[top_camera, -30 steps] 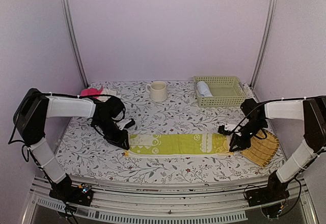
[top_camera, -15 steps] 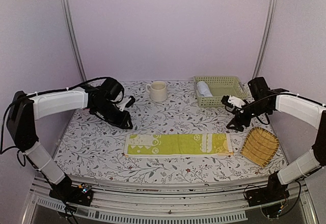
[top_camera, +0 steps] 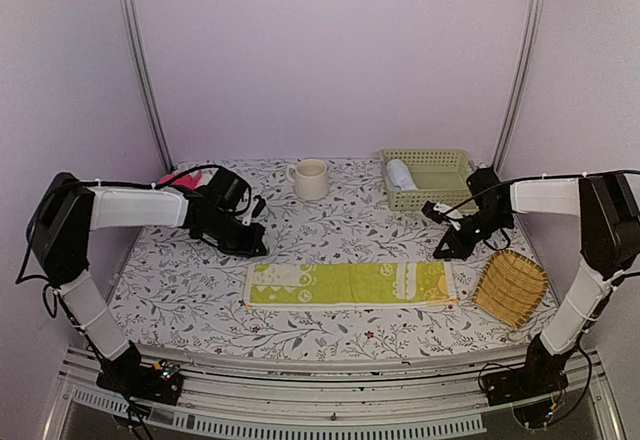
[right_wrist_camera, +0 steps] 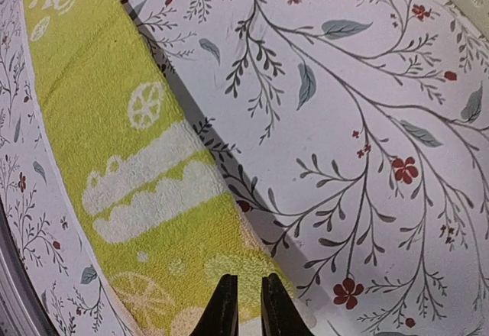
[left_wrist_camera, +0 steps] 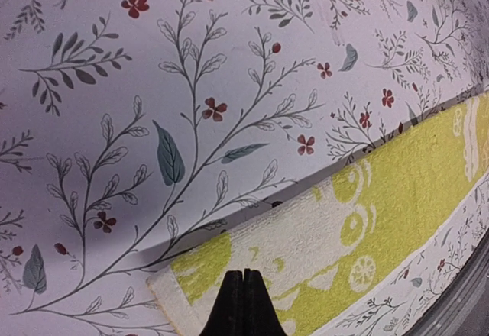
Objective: Roll the towels
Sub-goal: Fold the towel at the center of the board, then adjust the towel at the center of the board.
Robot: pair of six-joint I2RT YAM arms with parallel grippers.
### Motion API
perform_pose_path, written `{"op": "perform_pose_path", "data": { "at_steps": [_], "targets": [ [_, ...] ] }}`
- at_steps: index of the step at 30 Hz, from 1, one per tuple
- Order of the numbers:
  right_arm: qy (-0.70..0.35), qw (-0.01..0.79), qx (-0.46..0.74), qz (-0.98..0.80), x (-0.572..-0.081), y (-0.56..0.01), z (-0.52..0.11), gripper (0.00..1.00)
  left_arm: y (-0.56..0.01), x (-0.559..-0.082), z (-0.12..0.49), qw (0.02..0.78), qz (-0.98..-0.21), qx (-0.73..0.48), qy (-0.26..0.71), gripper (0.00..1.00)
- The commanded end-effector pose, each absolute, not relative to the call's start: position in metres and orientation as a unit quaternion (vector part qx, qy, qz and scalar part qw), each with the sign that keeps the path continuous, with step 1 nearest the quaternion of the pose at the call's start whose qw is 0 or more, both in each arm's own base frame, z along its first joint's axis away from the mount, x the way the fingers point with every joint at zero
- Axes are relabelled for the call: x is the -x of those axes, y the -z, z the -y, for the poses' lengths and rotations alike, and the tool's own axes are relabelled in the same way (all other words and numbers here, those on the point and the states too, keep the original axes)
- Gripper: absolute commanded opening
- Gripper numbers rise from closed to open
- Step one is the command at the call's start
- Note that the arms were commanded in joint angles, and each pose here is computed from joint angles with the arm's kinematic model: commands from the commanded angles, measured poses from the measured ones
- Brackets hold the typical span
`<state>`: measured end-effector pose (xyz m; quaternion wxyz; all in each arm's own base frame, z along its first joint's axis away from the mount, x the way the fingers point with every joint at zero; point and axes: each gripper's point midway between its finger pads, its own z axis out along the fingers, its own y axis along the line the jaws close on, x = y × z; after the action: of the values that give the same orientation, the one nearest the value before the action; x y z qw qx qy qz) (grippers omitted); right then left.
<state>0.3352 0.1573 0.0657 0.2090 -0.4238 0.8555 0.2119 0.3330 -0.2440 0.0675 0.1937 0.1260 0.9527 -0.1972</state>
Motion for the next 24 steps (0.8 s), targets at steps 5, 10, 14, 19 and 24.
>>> {"op": "perform_pose_path", "data": {
  "at_steps": [5, 10, 14, 19, 24],
  "targets": [
    [-0.191, 0.164, 0.434, -0.865, -0.315, -0.034, -0.151, 0.14, -0.051, -0.313, 0.241, 0.184, -0.953, -0.111, 0.212, 0.0],
    [-0.171, 0.142, 0.433, -0.874, -0.315, -0.016, -0.149, 0.14, -0.036, -0.308, 0.228, 0.179, -0.961, -0.106, 0.181, 0.0],
    [-0.128, 0.134, 0.419, -0.889, -0.331, -0.004, -0.142, 0.13, -0.021, -0.309, 0.222, 0.172, -0.967, -0.102, 0.159, 0.0],
    [-0.078, 0.128, 0.39, -0.908, -0.349, 0.009, -0.129, 0.13, 0.001, -0.31, 0.207, 0.156, -0.977, -0.088, 0.117, 0.0],
    [-0.069, 0.135, 0.387, -0.909, -0.359, 0.009, -0.13, 0.16, 0.01, -0.31, 0.195, 0.153, -0.981, -0.077, 0.096, 0.0]
  ]
}}
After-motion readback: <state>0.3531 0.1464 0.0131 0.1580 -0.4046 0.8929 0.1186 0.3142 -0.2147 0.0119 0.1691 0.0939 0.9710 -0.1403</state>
